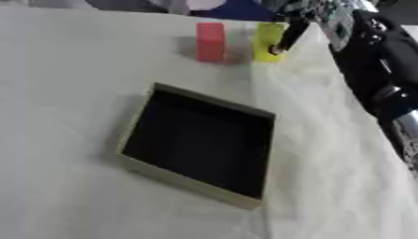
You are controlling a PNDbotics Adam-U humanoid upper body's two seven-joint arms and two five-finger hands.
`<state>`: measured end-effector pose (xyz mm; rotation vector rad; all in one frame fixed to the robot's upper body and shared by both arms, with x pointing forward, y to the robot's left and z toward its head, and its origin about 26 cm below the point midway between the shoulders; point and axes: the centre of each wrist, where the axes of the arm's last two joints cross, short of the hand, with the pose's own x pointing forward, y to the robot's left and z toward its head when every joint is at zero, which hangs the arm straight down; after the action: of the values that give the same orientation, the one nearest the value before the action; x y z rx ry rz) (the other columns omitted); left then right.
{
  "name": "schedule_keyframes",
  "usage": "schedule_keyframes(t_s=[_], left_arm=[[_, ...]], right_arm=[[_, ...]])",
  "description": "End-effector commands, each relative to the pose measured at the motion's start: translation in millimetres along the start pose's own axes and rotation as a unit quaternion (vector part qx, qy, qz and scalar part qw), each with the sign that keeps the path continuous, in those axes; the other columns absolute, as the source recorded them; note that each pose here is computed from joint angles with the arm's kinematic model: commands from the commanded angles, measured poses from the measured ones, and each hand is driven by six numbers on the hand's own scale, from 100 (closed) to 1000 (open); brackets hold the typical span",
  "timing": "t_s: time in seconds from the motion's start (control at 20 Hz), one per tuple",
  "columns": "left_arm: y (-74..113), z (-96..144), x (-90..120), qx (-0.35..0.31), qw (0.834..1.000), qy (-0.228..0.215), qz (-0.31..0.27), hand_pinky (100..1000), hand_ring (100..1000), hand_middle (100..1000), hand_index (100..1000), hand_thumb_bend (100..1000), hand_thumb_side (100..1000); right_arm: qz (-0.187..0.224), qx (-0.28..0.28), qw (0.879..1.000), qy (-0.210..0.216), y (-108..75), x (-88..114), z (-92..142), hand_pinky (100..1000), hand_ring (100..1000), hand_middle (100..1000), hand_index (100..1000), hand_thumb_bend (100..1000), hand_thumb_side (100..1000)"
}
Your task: Pick up objects on the table and place them in the box.
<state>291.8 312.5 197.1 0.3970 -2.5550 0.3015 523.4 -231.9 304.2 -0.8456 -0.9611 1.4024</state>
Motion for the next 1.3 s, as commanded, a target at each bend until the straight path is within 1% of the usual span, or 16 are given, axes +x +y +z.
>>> schedule_keyframes(t_s=[0.05,0.35,0.45,0.55,0.6,0.7,0.75,0.8,0.85,1.05,1.15,1.3], left_arm=[[-0.6,-6.7,7.0,-0.007,1.000,-0.018,0.002,666,732,708,782,273,716],[-0.9,-6.5,6.9,-0.007,1.000,-0.017,0.003,666,733,708,781,272,716],[-0.9,-6.4,6.8,-0.007,1.000,-0.017,0.003,666,733,708,781,270,717],[-1.0,-6.3,6.8,-0.006,1.000,-0.016,0.003,667,733,708,781,270,718],[-1.1,-6.1,6.7,-0.006,1.000,-0.016,0.004,667,733,708,780,269,719],[-1.1,-6.0,6.7,-0.006,1.000,-0.015,0.004,667,733,708,780,269,718],[-1.1,-6.1,6.7,-0.006,1.000,-0.015,0.004,667,733,708,780,269,718],[-1.1,-6.2,6.7,-0.006,1.000,-0.015,0.004,668,734,708,781,269,716],[-1.0,-6.3,6.8,-0.006,1.000,-0.016,0.004,668,734,708,781,270,715],[0.1,-6.6,6.9,-0.007,1.000,-0.017,0.002,669,734,708,781,271,712],[1.0,-6.8,7.0,-0.007,1.000,-0.017,0.000,670,735,708,781,272,709],[2.0,-7.4,7.2,-0.007,1.000,-0.019,-0.003,671,735,708,782,275,707]], right_arm=[[-0.001,-0.011,1.000,0.005,-11.6,-0.4,5.5,983,991,962,1000,257,267],[-0.013,-0.008,1.000,0.006,-6.7,1.6,1.4,959,958,892,1000,216,256],[-0.013,-0.013,1.000,0.007,-6.1,2.0,1.0,933,912,847,973,205,220],[-0.013,-0.023,1.000,0.009,-5.6,2.5,0.8,919,885,806,935,181,204],[-0.012,-0.033,0.999,0.011,-6.0,2.7,1.2,909,867,785,900,165,181],[-0.008,-0.059,0.998,0.015,-7.2,4.1,2.4,895,843,741,853,104,138],[-0.006,-0.072,0.997,0.015,-7.8,4.8,3.2,895,843,741,853,104,138],[-0.005,-0.084,0.996,0.014,-9.5,5.7,4.7,888,828,708,821,100,116],[-0.004,-0.096,0.995,0.012,-11.7,6.1,6.8,886,821,700,815,100,100],[0.010,-0.133,0.991,0.003,-28.2,3.8,21.9,880,800,679,802,100,100],[0.023,-0.153,0.988,-0.009,-39.8,0.3,34.1,871,788,666,794,100,100],[0.050,-0.184,0.981,-0.037,-52.5,-5.7,53.9,843,745,635,772,100,100]])
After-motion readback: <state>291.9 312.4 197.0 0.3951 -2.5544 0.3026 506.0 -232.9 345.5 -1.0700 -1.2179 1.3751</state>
